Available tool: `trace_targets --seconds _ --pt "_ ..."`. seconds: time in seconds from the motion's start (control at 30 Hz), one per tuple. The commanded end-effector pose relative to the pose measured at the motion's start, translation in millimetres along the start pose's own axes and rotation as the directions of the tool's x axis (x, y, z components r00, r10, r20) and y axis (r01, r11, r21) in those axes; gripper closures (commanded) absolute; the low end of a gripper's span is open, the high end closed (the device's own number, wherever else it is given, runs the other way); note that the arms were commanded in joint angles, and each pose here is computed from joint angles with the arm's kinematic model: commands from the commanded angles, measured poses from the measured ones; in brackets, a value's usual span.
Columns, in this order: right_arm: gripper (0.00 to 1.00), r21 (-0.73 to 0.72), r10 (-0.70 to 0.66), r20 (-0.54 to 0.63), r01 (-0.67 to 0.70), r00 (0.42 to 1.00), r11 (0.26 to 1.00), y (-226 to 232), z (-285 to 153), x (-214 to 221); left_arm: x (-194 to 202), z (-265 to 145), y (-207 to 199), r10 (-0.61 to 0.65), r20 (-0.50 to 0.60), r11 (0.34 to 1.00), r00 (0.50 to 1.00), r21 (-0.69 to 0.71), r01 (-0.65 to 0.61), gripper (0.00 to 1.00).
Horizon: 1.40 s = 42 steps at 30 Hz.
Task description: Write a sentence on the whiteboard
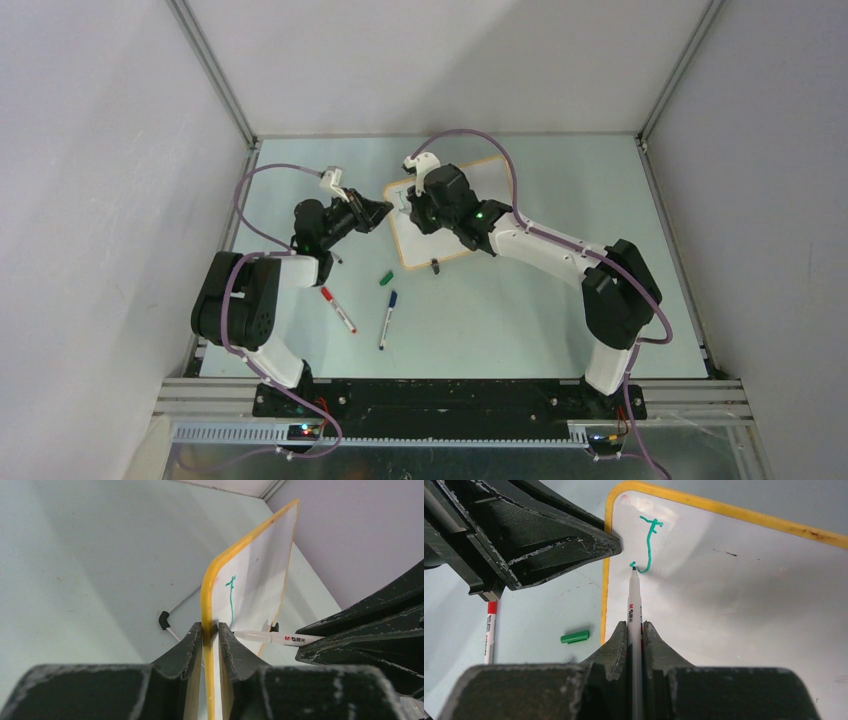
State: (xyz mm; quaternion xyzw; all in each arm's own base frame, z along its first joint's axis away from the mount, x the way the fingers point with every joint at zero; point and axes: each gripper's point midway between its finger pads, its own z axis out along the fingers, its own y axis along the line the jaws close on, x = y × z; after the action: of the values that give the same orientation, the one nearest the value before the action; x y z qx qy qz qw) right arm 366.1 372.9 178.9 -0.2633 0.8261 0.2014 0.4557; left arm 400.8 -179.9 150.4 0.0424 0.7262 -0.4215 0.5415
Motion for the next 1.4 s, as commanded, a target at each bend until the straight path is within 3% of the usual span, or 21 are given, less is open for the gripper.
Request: trace_targets --seconds 0.0,0.67,0.93,1.13,1.23,1.37 --pt "1.00 0.045 -0.006 0.031 0.004 0.999 0.999 -12.9 -11.2 -12.4 -25.9 2.6 -22.8 0.072 0.056 0.995 0.996 0.064 -0.076 0.80" --pt "1.00 0.029 -0.001 0.066 -0.001 0.998 1.000 -9.8 -26.2 -25.4 -27.1 2.4 -23.0 0.076 0.059 0.995 0.995 0.062 -0.080 0.78" --pt "1.00 -0.048 0.060 0.272 -0.049 0.960 0.998 7.2 -53.0 -87.9 -35.5 -0.3 -26.2 0.099 0.085 0.993 0.991 0.055 -0.104 0.62" --pt "1.00 -0.106 0.165 0.474 -0.130 0.865 0.986 -6.6 -78.7 -163.6 -42.8 4.4 -24.7 0.120 0.097 0.991 0.988 0.052 -0.125 0.57" --pt "1.00 -0.144 0.215 0.466 -0.166 0.858 0.975 -20.3 -84.5 -182.0 -48.9 8.4 -23.4 0.130 0.103 0.989 0.986 0.051 -0.136 0.56" --pt "1.00 -0.090 0.230 0.350 -0.212 0.908 0.973 -37.8 -85.7 -162.8 -49.0 10.3 -20.9 0.129 0.103 0.989 0.986 0.052 -0.135 0.56"
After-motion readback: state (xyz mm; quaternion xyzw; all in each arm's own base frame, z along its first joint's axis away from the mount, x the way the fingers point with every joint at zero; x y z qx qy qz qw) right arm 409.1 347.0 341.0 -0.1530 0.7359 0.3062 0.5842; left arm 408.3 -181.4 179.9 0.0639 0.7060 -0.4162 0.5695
